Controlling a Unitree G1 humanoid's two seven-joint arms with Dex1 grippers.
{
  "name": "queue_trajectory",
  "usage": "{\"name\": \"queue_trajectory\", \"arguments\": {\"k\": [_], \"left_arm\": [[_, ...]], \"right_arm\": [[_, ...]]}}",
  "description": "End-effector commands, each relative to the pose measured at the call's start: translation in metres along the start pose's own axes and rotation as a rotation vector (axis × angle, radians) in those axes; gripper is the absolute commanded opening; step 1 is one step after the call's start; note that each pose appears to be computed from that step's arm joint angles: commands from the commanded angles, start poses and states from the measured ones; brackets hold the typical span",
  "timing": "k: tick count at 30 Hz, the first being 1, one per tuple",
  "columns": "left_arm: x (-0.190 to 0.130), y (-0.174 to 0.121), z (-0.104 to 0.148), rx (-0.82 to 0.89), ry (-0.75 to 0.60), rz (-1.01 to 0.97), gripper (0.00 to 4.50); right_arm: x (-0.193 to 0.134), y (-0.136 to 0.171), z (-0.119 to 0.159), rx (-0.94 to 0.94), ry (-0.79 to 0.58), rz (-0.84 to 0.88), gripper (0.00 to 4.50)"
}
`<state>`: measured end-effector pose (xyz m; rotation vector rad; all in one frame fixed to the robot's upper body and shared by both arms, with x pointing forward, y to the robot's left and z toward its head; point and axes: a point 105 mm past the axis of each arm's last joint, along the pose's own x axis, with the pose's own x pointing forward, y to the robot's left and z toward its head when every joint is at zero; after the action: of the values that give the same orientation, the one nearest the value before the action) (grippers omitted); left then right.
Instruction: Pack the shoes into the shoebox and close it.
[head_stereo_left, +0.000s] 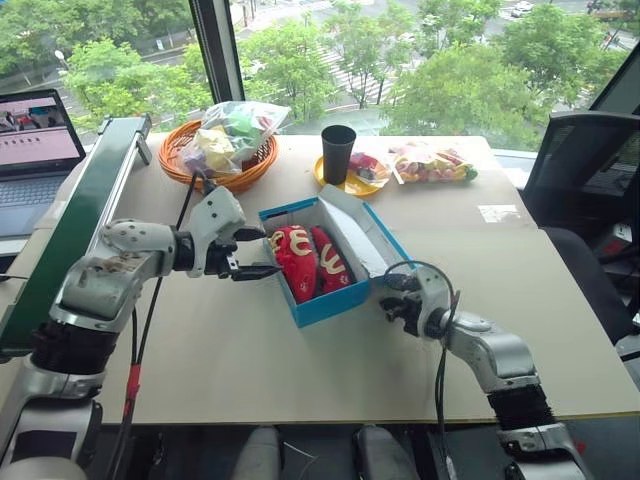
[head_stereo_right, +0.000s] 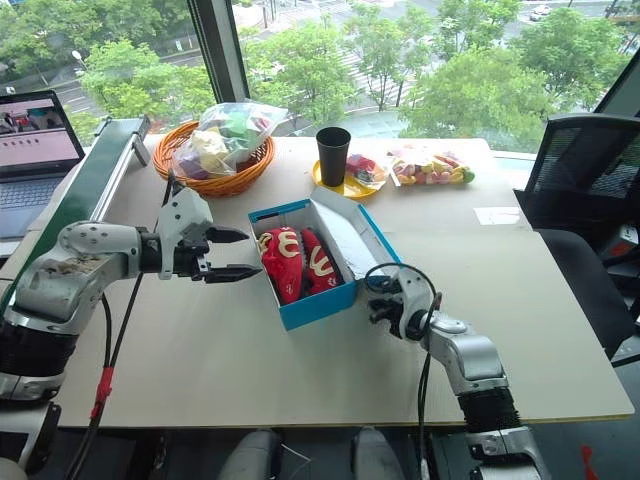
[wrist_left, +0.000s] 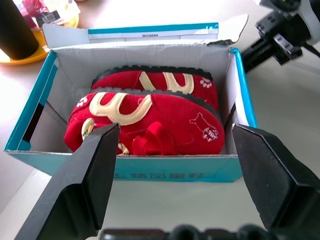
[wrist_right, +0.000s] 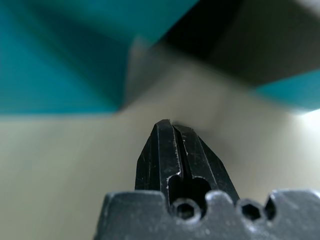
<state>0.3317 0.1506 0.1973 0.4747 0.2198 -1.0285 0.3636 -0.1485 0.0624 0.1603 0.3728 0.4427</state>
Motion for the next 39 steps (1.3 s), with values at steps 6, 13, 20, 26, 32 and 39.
{"name": "queue_trajectory", "arguments": {"k": [6, 13, 20, 26, 32, 39], "left_arm": [[-0.011, -0.003, 0.031, 0.092, -0.063, 0.013, 3.81], [-0.012, -0.002, 0.033, 0.093, -0.055, 0.023, 3.81], [-0.035, -0.002, 0.024, 0.217, 0.110, 0.037, 3.81], [-0.062, -0.015, 0.016, 0.185, 0.233, -0.004, 3.81], [-0.055, -0.031, 0.020, 0.142, 0.175, 0.006, 3.81], [-0.047, -0.039, 0.016, 0.090, 0.130, 0.082, 3.81]], "right_arm": [[-0.021, -0.038, 0.054, 0.560, -0.506, 0.007, 0.03], [-0.054, 0.032, 0.116, 0.472, -0.612, 0.423, 0.03], [-0.074, 0.113, 0.100, 0.125, -0.292, 0.711, 0.03], [-0.072, 0.146, 0.067, -0.123, -0.043, 0.848, 0.03], [-0.030, 0.157, 0.091, -0.245, -0.043, 0.806, 0.03], [0.013, 0.168, 0.100, -0.369, -0.010, 0.776, 0.03]]}}
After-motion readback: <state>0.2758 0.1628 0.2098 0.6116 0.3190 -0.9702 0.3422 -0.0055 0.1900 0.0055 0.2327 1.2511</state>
